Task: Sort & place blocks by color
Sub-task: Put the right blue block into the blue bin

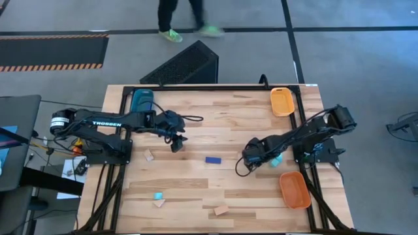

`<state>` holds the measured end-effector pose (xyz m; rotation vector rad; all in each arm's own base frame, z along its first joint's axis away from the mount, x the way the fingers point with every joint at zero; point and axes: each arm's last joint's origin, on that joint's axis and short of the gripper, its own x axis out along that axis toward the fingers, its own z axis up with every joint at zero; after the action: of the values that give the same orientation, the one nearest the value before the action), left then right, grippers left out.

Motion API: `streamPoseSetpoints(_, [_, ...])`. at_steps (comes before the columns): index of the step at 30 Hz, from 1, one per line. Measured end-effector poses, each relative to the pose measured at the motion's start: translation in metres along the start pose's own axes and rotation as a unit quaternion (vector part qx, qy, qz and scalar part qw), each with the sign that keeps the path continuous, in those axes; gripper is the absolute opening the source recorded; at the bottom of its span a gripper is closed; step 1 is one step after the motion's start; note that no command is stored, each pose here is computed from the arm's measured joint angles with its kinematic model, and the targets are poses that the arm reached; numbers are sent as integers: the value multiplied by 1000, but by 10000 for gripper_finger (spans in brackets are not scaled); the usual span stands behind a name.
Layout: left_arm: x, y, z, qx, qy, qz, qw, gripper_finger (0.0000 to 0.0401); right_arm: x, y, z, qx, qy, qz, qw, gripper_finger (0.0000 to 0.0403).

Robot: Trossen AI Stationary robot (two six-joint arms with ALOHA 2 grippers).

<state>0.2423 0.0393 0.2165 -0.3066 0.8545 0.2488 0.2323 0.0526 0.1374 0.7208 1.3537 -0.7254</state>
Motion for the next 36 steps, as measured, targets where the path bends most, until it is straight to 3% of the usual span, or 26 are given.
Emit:
streamPoseSetpoints(4, [0, 3, 1, -27, 0, 4, 1000, 186, -9, -2, 0, -28, -9, 19, 999, 76])
streamPoseSetpoints(10, [0, 1, 7, -31, -26, -36, 999, 186, -26, -2, 3, -43, -61, 55, 996, 76])
streamPoseSetpoints(14, [3, 1, 20, -96, -76, -73, 990, 186, -46, 11, 11, -39, -157, 103, 981, 76])
streamPoseSetpoints(17, [11, 0, 32, -145, -117, -116, 976, 186, -63, 27, 19, -81, -233, 123, 961, 76])
streamPoseSetpoints(22, [33, -3, 46, -191, -146, -182, 954, 186, -82, 47, 32, -126, -304, 92, 940, 76])
streamPoseSetpoints(29, [44, -8, 68, -207, -167, -212, 941, 186, -110, 64, 44, -126, -370, 85, 916, 76])
streamPoseSetpoints(36, [51, -16, 96, -209, -182, -230, 933, 186, -113, 60, 48, -151, -403, 32, 902, 78])
